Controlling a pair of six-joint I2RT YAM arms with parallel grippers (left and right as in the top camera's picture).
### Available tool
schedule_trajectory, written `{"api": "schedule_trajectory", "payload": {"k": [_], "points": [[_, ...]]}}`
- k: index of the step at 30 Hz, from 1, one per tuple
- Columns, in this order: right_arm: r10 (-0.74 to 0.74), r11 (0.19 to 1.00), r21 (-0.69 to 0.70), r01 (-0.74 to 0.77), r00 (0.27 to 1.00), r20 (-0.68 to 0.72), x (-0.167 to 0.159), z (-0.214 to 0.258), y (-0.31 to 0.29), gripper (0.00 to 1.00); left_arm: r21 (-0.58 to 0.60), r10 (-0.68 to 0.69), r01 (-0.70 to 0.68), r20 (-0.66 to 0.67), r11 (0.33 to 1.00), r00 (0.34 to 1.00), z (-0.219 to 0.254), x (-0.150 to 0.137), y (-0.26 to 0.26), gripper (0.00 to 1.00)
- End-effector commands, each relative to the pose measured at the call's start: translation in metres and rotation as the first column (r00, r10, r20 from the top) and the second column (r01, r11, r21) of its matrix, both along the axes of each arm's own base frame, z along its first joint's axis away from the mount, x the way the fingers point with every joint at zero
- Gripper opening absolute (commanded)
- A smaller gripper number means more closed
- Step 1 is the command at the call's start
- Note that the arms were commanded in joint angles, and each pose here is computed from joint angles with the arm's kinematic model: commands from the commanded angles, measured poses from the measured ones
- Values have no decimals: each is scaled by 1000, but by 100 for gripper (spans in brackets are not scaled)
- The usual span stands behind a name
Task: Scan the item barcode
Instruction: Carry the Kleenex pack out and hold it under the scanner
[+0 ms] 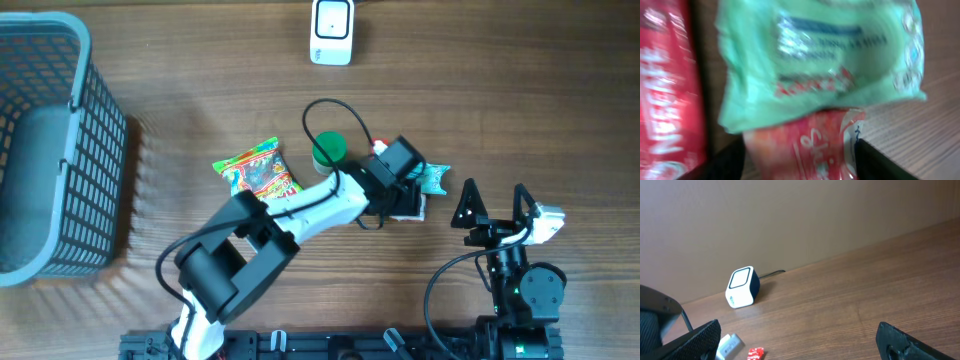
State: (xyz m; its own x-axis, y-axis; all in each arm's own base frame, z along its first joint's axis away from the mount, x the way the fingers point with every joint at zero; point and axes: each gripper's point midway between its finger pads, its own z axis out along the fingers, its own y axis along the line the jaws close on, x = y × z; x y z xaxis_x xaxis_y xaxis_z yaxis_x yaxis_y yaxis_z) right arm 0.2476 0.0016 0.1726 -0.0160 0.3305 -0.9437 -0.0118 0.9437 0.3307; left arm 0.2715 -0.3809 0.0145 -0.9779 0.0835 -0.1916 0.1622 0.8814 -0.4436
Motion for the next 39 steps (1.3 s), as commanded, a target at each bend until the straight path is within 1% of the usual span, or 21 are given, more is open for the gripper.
{"api": "schedule_trajectory", "payload": {"k": [1, 4, 6, 7, 8, 10, 11, 16, 22, 27, 30, 32, 34, 36, 39], "points": [[-5, 1000, 7, 5, 1000, 4, 0, 1, 0, 100, 71, 76, -75, -18, 995, 997, -10, 21, 38, 74], [-5, 1000, 7, 5, 1000, 3, 0, 1, 0, 100, 54, 102, -101, -20, 993, 995, 8, 28, 48, 74], [-5, 1000, 7, 5, 1000, 4, 0, 1, 0, 100, 22, 99, -99, 9, 995, 995, 29, 31, 48, 66], [-5, 1000, 6, 5, 1000, 4, 0, 1, 0, 100, 5, 87, -87, 20, 996, 996, 37, 29, 45, 53], [-5, 1000, 7, 5, 1000, 4, 0, 1, 0, 100, -9, 72, -72, 34, 997, 997, 45, 27, 42, 44], [-5, 1000, 7, 5, 1000, 4, 0, 1, 0, 100, -31, 55, -53, 53, 998, 997, 57, 22, 36, 13], [-5, 1000, 7, 5, 1000, 4, 0, 1, 0, 100, -38, 47, -45, 58, 998, 997, 60, 20, 32, 4], [-5, 1000, 7, 5, 1000, 4, 0, 1, 0, 100, -61, -15, 20, 78, 998, 997, 66, 0, 10, 4], [-5, 1000, 7, 5, 1000, 3, 0, 1, 0, 100, -58, 2, 0, 36, 998, 999, 56, -12, 2, 4], [-5, 1000, 7, 5, 1000, 4, 0, 1, 0, 100, -15, -23, 22, -54, 1000, 998, 15, -22, 0, 4], [-5, 1000, 7, 5, 1000, 3, 0, 1, 0, 100, -25, -55, 53, -134, 998, 989, -15, -33, -7, 4], [-5, 1000, 7, 5, 1000, 4, 0, 1, 0, 100, -33, -69, 64, -165, 997, 984, -23, -38, -9, 4], [-5, 1000, 7, 5, 1000, 3, 0, 1, 0, 100, -32, -71, 67, -163, 997, 984, -23, -38, -9, 4], [-5, 1000, 7, 5, 1000, 4, 0, 1, 0, 100, -49, -74, 68, -132, 996, 988, -9, -34, -11, 4], [-5, 1000, 7, 5, 1000, 4, 0, 1, 0, 100, -39, -33, 32, -23, 999, 999, 23, -18, -4, 4]]}}
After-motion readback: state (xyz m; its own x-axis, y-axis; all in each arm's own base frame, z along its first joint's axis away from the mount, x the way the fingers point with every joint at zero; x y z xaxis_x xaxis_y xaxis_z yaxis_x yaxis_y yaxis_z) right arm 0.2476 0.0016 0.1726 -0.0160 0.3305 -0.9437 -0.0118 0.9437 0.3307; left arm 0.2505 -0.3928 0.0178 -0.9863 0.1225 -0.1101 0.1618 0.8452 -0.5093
